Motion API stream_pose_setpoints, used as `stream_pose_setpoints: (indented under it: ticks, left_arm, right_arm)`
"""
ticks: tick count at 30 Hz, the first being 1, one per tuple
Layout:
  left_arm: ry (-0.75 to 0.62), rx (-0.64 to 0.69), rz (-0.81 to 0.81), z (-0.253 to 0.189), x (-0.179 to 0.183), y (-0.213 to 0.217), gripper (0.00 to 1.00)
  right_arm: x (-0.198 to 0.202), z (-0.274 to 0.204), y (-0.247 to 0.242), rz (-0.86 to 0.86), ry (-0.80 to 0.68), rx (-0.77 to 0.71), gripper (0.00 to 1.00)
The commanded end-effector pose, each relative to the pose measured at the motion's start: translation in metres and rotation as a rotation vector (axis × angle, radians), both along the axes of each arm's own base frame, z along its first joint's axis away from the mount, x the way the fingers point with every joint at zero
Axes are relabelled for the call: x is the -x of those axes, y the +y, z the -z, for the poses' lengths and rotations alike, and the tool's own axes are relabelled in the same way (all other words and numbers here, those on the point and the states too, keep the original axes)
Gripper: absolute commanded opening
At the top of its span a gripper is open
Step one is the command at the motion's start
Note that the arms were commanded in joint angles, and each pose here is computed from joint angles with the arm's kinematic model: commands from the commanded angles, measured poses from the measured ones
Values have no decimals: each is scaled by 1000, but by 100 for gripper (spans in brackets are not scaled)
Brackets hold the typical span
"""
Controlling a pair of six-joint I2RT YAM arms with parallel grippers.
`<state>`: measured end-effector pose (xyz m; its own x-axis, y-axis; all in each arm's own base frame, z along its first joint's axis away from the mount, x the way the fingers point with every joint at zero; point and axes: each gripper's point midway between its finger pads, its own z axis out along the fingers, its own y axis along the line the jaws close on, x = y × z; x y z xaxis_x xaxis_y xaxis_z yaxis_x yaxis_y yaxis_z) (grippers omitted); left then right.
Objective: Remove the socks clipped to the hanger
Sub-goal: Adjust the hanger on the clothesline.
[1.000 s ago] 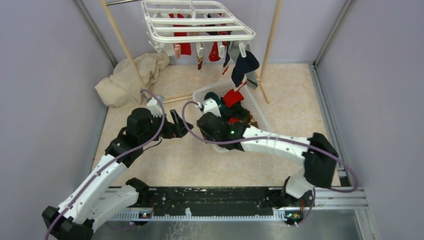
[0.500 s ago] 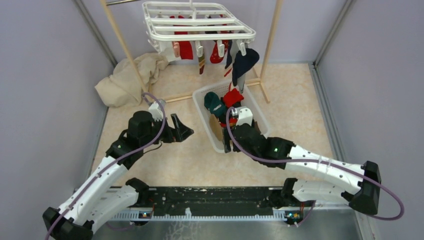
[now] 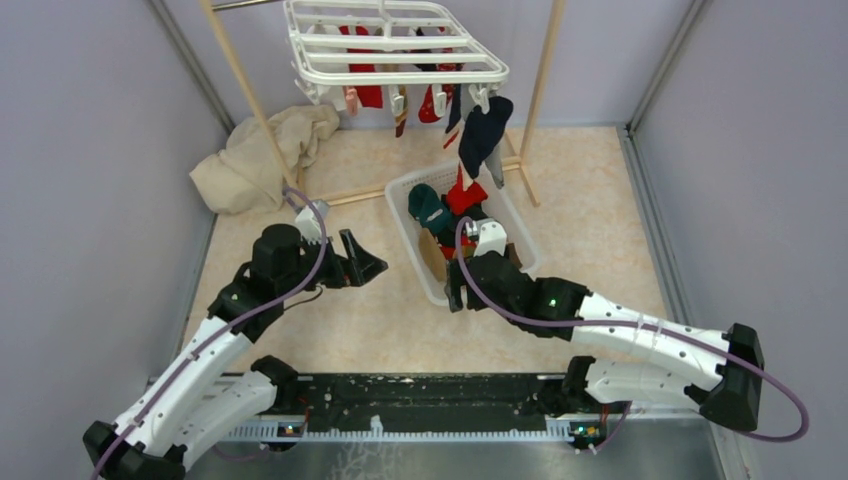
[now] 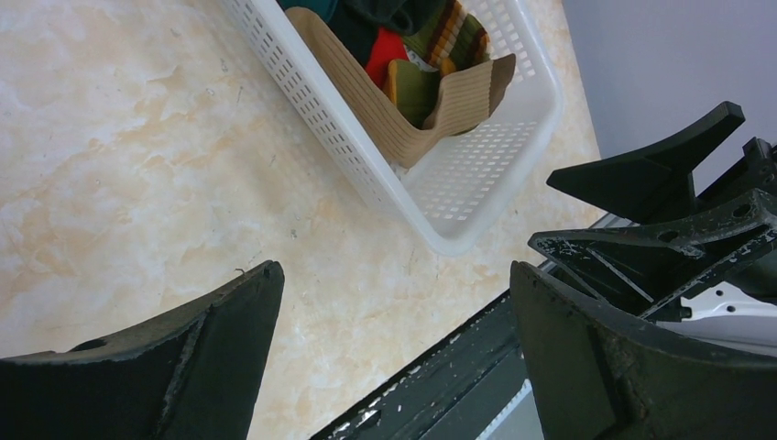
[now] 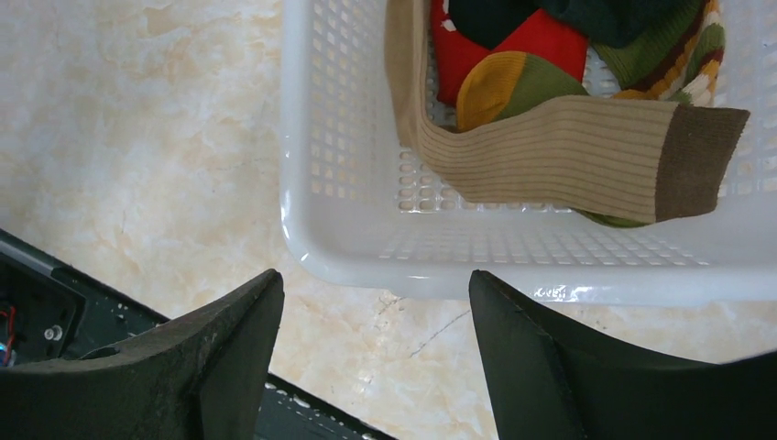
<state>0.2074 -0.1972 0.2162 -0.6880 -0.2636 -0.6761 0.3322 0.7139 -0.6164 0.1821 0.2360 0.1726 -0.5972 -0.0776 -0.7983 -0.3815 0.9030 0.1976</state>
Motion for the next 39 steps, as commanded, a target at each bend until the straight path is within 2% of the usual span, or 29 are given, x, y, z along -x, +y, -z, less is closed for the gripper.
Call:
stream_pose_setpoints:
  ticks: [1, 14, 21, 28, 33, 39]
  left_arm:
    - [-1, 29, 13, -10, 2, -4, 99]
    - [9, 43, 13, -23, -9, -15, 99]
    - [0, 22, 39, -24, -22, -39, 99]
    - [-79, 37, 63, -44, -30, -73, 99]
    - [-116, 13, 66, -49, -33, -84, 99]
    - [-139, -44, 17, -38, -38, -71, 99]
  right_arm:
    - [1, -12, 9, -15, -16, -66, 75]
    - [2, 3, 18, -40, -16, -113, 75]
    - [-1, -3, 8, -8, -45, -106, 75]
    - [-9, -4, -7, 46, -37, -88, 76]
    - [-10, -22, -3, 19, -65, -123, 78]
    - [-4, -69, 15, -99, -144, -250, 82]
